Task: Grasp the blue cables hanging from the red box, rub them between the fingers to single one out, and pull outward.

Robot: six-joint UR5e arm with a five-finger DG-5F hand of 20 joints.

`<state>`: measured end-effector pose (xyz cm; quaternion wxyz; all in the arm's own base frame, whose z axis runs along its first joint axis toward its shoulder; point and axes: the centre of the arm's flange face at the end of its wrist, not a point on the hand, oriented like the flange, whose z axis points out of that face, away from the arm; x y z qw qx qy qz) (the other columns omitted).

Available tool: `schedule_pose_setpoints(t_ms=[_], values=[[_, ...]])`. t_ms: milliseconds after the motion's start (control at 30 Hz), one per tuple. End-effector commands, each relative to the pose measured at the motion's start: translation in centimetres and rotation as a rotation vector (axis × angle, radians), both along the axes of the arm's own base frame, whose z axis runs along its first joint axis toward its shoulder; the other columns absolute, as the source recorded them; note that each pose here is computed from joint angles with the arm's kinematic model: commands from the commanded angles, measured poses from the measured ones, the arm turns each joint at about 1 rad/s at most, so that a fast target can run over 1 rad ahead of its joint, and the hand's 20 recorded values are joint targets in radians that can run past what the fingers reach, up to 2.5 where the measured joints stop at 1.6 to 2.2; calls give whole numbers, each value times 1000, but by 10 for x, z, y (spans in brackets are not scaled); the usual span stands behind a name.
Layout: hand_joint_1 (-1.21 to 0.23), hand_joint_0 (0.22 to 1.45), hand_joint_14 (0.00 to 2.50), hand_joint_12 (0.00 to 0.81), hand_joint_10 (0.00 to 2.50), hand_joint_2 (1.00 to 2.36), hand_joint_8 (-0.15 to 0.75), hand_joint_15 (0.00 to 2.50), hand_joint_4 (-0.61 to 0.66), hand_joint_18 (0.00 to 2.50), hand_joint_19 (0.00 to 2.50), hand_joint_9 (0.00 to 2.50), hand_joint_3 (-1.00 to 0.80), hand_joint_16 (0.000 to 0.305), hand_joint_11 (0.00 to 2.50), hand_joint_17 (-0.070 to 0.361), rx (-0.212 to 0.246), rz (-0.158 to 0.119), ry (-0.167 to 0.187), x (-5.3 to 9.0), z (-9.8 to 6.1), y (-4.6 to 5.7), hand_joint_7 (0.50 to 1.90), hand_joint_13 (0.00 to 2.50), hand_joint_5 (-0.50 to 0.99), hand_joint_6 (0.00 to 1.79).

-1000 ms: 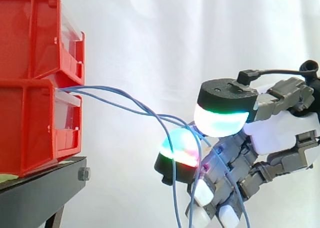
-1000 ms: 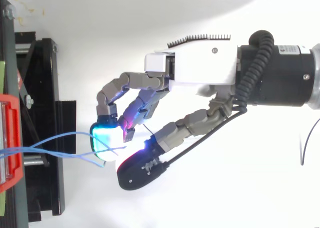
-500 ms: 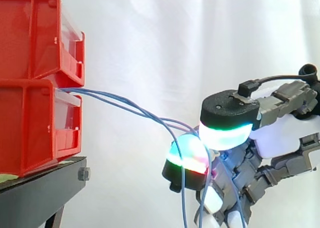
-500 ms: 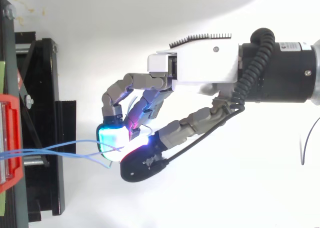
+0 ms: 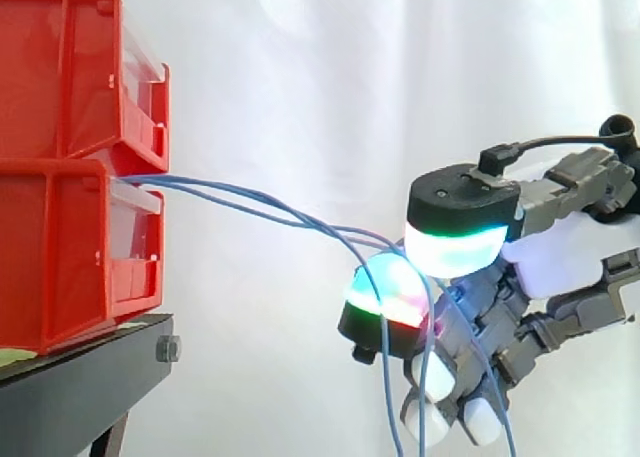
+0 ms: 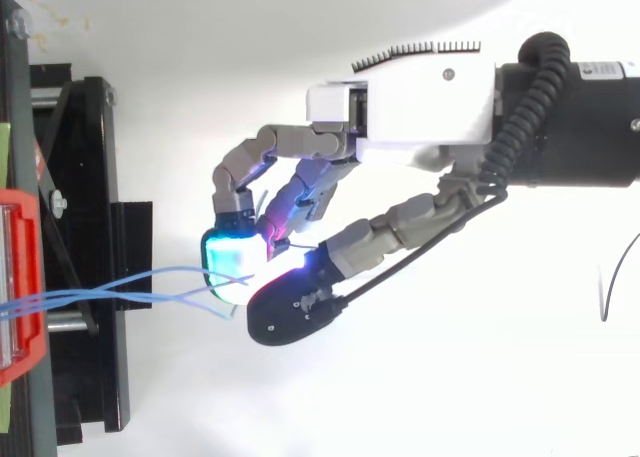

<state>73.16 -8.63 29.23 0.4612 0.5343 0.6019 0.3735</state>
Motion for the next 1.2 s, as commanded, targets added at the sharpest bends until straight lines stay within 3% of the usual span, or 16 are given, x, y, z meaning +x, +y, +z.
schedule_pose_setpoints(t_ms=[0, 367, 500, 700, 1167], values=[[-596, 577, 11, 372, 9, 1013, 319, 344, 238, 625, 596, 775, -298, 47, 424, 107, -14, -6, 11, -4, 6, -3, 1118, 717, -153, 800], [-577, 548, 11, 380, 9, 1007, 329, 343, 239, 632, 597, 786, -394, 49, 413, 109, -74, -35, -2, -12, 29, -8, 1121, 728, -150, 786], [-574, 542, 11, 382, 9, 1008, 329, 343, 239, 634, 596, 791, -379, 49, 417, 110, -79, -39, -1, -12, 29, -9, 1110, 732, -149, 784], [-604, 580, 13, 386, 9, 1015, 335, 339, 231, 642, 582, 792, -212, 50, 415, 113, -80, -38, -1, -12, 29, -9, 1117, 735, -150, 778], [-679, 592, 11, 375, 9, 1019, 324, 340, 211, 663, 550, 782, -94, 51, 423, 114, -81, -41, -1, -12, 29, -9, 1074, 743, -155, 801]])
